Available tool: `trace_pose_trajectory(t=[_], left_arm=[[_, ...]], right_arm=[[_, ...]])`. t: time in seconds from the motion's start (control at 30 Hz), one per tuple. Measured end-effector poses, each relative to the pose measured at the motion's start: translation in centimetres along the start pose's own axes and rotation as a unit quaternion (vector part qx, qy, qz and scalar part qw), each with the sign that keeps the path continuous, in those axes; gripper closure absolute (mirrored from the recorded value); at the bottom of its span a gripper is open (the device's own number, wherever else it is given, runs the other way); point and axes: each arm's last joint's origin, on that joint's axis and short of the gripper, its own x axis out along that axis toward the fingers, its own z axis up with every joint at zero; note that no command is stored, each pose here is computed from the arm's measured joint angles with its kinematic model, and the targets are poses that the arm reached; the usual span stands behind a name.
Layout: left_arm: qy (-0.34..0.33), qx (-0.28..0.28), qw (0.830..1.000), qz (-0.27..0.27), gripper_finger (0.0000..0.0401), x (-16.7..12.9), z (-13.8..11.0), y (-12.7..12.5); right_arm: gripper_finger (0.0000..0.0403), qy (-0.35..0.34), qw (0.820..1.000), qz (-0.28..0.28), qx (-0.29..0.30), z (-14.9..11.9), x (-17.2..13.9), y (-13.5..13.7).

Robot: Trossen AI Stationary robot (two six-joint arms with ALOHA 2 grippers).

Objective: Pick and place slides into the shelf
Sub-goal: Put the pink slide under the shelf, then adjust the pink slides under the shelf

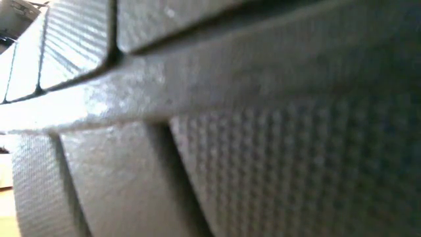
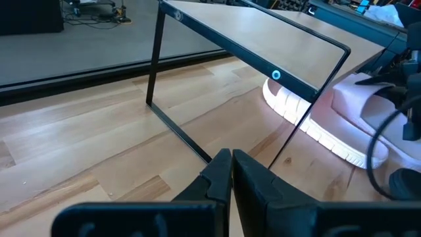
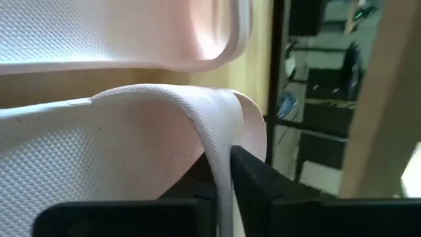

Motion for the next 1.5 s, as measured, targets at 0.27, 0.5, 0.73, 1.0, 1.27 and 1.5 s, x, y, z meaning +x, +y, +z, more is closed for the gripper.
trace_pose_trajectory(t=[0.27, 0.5, 0.73, 1.0, 1.27, 1.5], left_arm=[[-0.001, 0.0, 1.0, 0.002, 0.0401, 0.0, 0.0, 0.0], [-0.001, 0.0, 1.0, 0.002, 0.0401, 0.0, 0.0, 0.0], [-0.001, 0.0, 1.0, 0.001, 0.0401, 0.0, 0.0, 0.0], [-0.001, 0.0, 1.0, 0.001, 0.0401, 0.0, 0.0, 0.0], [-0.001, 0.0, 1.0, 0.001, 0.0401, 0.0, 0.0, 0.0], [0.0, 0.0, 1.0, 0.0, 0.0401, 0.0, 0.0, 0.0]], right_arm=[[0.029, 0.015, 1.0, 0.018, -0.006, 0.0, 0.4, 0.0], [0.0233, 0.045, 0.996, 0.071, -0.017, -0.6, -0.3, 0.6], [0.0218, 0.002, 0.995, 0.097, -0.027, -1.1, -3.6, 1.2], [0.022, -0.042, 0.985, 0.164, 0.042, -3.0, -8.3, 0.5], [0.022, 0.087, 0.883, 0.239, 0.394, -5.0, -9.9, -1.0], [0.0222, 0.195, 0.816, 0.201, 0.506, -6.0, -8.7, 0.2]])
